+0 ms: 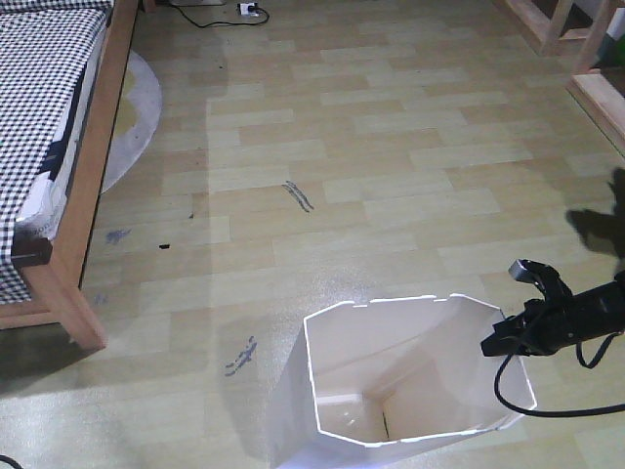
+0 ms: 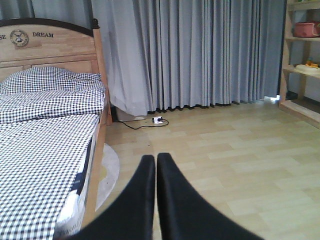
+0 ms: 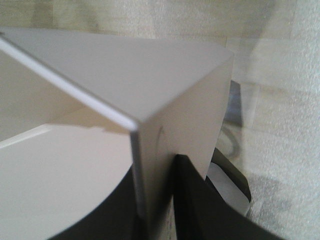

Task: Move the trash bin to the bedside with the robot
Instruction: 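Drive the base toward the bed while holding the bin in the right gripper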

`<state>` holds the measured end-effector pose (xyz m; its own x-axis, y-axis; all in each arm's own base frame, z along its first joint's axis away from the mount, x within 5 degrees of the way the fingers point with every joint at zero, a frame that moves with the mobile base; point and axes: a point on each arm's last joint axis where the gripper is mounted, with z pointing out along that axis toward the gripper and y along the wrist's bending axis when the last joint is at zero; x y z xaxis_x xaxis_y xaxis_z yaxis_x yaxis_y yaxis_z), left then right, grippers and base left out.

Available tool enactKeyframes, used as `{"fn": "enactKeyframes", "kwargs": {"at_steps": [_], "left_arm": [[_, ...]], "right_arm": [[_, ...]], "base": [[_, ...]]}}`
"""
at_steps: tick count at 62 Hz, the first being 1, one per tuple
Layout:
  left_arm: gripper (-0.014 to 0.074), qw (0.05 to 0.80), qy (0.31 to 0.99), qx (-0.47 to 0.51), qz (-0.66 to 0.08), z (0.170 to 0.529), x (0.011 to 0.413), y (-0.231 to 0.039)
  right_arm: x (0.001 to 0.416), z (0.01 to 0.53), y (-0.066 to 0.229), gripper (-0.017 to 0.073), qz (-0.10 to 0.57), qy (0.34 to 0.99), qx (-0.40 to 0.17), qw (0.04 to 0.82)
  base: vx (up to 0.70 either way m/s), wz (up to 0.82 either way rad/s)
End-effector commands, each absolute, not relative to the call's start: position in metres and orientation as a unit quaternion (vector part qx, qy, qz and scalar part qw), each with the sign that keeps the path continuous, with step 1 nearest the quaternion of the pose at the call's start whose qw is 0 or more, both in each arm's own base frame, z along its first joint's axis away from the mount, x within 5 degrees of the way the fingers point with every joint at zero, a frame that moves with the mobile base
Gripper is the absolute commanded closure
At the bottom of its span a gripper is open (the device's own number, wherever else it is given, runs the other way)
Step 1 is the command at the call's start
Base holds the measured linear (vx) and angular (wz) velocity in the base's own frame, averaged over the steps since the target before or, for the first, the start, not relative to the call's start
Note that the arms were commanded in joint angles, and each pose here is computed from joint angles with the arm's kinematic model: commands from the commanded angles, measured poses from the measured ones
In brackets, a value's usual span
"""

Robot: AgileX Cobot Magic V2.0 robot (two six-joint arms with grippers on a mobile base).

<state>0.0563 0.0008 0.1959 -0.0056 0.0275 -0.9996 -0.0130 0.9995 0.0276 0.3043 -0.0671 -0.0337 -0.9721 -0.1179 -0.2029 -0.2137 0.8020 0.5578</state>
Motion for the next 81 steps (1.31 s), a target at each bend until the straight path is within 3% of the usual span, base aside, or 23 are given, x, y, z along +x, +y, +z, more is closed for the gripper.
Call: {"fn": "enactKeyframes", "kwargs": {"at_steps": [1,81], "left_arm": [[0.06,0.729,0.684,0.0,0.003,0.1989,0.0561,0.0003],[0.06,0.729,0.684,0.0,0.003,0.1989,0.0561,0.0003]], "right_arm": [[0.3137,0.0044,-0.0551,0.0563,0.404,0.905,-0.08,0.111],[0.3137,0.0044,-0.0551,0.0563,0.404,0.905,-0.08,0.111]], "base": [[0.29,0.05],[0.33,0.04]]}}
